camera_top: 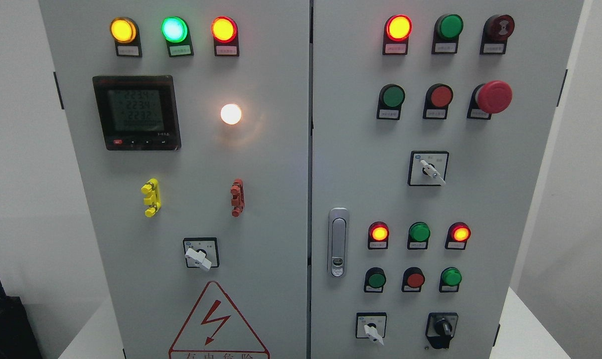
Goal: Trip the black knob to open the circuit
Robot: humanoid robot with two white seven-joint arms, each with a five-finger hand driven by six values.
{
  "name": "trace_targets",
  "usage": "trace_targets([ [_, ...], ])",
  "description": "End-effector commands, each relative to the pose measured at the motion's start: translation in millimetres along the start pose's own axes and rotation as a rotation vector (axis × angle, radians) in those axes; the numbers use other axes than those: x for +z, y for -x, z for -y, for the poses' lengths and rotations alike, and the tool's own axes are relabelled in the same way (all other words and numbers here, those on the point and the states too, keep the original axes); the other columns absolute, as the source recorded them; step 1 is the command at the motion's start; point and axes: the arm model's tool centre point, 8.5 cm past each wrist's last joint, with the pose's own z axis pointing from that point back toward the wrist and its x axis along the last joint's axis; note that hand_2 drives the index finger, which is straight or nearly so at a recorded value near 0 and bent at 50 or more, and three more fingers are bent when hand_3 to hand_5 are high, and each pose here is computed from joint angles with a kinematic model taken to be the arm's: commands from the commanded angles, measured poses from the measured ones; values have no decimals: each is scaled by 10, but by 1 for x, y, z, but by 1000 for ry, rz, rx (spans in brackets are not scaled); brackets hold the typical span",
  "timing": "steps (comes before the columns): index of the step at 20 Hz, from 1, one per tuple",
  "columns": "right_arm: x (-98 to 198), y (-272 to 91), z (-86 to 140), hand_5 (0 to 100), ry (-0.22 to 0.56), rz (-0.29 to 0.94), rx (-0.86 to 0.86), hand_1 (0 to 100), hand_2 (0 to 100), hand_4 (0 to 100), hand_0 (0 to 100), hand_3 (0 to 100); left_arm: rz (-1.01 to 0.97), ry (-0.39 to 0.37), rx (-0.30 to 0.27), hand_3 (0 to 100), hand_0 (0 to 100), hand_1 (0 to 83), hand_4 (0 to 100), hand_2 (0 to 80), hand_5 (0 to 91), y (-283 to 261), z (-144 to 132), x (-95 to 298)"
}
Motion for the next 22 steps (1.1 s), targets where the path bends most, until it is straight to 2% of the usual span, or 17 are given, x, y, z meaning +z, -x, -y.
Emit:
trace_targets([
  [1, -19, -72, 7, 830, 7, 186, -28, 35, 0, 780, 0, 834, 15, -1, -1, 0, 120, 389, 0, 0, 0, -5, 0, -1],
  [5, -29, -82, 4, 905, 2, 191, -30, 19, 0, 833, 0, 889, 15, -1, -3, 0, 120, 389, 0, 0, 0, -5, -1, -1],
  [12, -52, -95, -6, 960, -19, 194, -44, 1, 0, 908, 0, 987, 15, -1, -1, 0, 120, 389, 0, 0, 0, -5, 0, -1],
  [22, -77, -102, -12, 1000, -26, 175, -46, 0, 0, 1000, 0, 1000, 15, -1, -3, 0, 120, 389, 0, 0, 0, -5, -1, -1],
])
